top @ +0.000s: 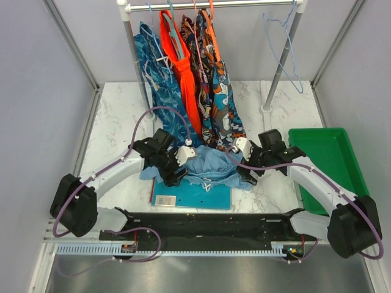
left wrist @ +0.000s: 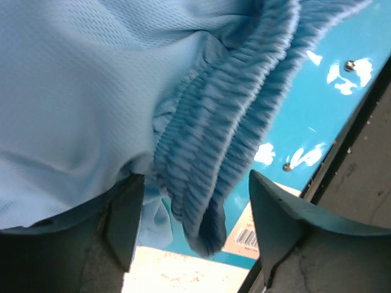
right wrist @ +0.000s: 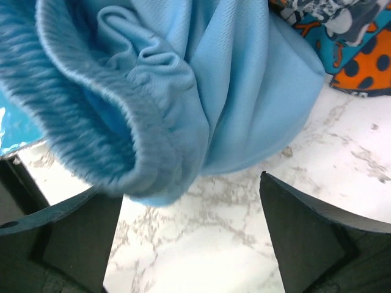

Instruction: Place the shorts on the hanger

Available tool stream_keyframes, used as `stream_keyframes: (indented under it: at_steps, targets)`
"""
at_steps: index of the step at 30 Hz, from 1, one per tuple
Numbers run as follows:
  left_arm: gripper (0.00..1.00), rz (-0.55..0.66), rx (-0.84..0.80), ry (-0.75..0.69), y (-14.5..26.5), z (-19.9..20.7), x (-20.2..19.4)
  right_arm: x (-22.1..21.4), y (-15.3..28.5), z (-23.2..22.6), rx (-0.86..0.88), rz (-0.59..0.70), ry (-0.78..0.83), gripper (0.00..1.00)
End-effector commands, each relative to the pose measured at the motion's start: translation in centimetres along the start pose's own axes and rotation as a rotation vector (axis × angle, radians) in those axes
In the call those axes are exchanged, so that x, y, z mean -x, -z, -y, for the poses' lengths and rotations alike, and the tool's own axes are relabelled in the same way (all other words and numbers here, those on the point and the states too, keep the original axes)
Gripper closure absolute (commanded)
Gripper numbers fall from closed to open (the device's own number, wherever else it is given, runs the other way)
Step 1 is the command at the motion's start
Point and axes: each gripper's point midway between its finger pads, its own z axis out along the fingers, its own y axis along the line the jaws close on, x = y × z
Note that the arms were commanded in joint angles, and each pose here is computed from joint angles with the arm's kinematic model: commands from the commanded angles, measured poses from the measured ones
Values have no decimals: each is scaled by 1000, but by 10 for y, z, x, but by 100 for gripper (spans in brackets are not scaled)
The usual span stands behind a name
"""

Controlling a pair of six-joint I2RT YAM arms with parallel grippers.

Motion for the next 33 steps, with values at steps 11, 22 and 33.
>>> stream_keyframes:
  at_steps: [11, 22, 33]
  targets:
    - [26, 146, 42, 49, 27, -12, 48, 33, 53, -11, 7, 34, 5, 3]
    - [24, 148, 139, 111, 17, -43, 58, 22, 25, 31, -167, -8, -63, 8]
    - [1, 408, 87, -13, 111, 15, 93, 77, 135, -19, -88, 131, 67, 2]
